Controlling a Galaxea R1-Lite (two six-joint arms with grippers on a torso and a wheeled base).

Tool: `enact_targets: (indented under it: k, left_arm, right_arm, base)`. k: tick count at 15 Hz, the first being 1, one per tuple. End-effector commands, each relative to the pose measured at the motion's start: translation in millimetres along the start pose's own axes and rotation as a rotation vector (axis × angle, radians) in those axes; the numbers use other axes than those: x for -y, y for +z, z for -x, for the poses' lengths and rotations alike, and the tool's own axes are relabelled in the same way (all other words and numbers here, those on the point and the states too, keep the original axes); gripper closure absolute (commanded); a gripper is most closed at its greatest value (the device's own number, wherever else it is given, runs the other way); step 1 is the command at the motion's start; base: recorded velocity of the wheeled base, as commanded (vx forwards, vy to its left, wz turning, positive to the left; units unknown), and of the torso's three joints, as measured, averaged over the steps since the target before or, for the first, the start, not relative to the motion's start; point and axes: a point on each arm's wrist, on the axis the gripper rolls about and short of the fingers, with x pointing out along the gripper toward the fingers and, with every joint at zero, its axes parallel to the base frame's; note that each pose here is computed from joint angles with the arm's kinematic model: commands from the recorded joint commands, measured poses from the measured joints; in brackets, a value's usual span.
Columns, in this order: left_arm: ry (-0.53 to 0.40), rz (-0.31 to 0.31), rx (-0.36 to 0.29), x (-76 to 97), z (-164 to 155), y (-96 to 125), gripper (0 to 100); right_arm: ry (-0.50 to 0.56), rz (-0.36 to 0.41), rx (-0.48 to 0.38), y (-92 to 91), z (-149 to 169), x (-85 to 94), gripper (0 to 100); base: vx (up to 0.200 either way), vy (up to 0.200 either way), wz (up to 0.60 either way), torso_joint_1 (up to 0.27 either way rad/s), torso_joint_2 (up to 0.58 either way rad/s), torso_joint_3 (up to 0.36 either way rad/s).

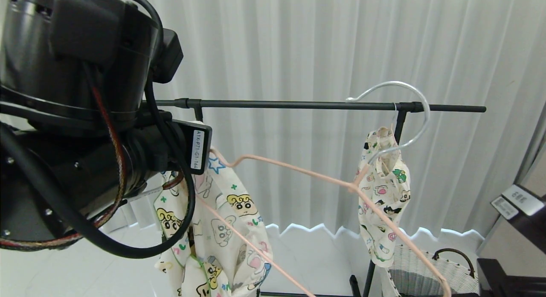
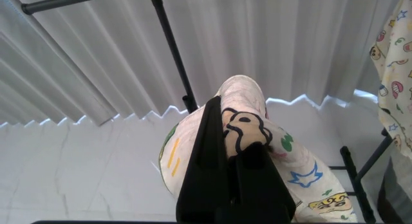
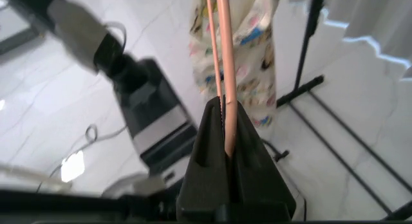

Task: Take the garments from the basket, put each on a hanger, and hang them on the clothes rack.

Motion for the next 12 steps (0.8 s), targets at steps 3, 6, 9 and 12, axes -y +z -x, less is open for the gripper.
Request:
enact_targets:
  k: [3,6,9,12]
  left_arm:
    - [-0.008,0.032,0.006,1.6,2.0,1.5,100]
    - [-0.055,0.052,0.024,8.7,11.6,3.2,100]
    - [-0.103,0.073,0.044,15.0,22.0,6.1,100]
    - [-0.145,0.105,0.068,19.6,31.9,12.1,100]
  right_arm:
    - [-0.041,-0.006,-0.026,1.6,-23.0,3.3,100]
    - [-0.055,-0.003,-0.012,7.4,-42.8,3.2,100]
    - [-0.071,-0.001,0.007,9.3,-67.5,3.2,100]
    - [-0.073,0.004,0.005,11.8,-85.0,0.2,100]
  base:
    - [0.000,0.000,0.00,0.000,0.00,0.000]
    - [0.000,0.000,0.00,0.000,0.00,0.000]
    - [0.000,0.000,0.00,0.000,0.00,0.000]
    - [0.000,0.000,0.00,0.000,0.00,0.000]
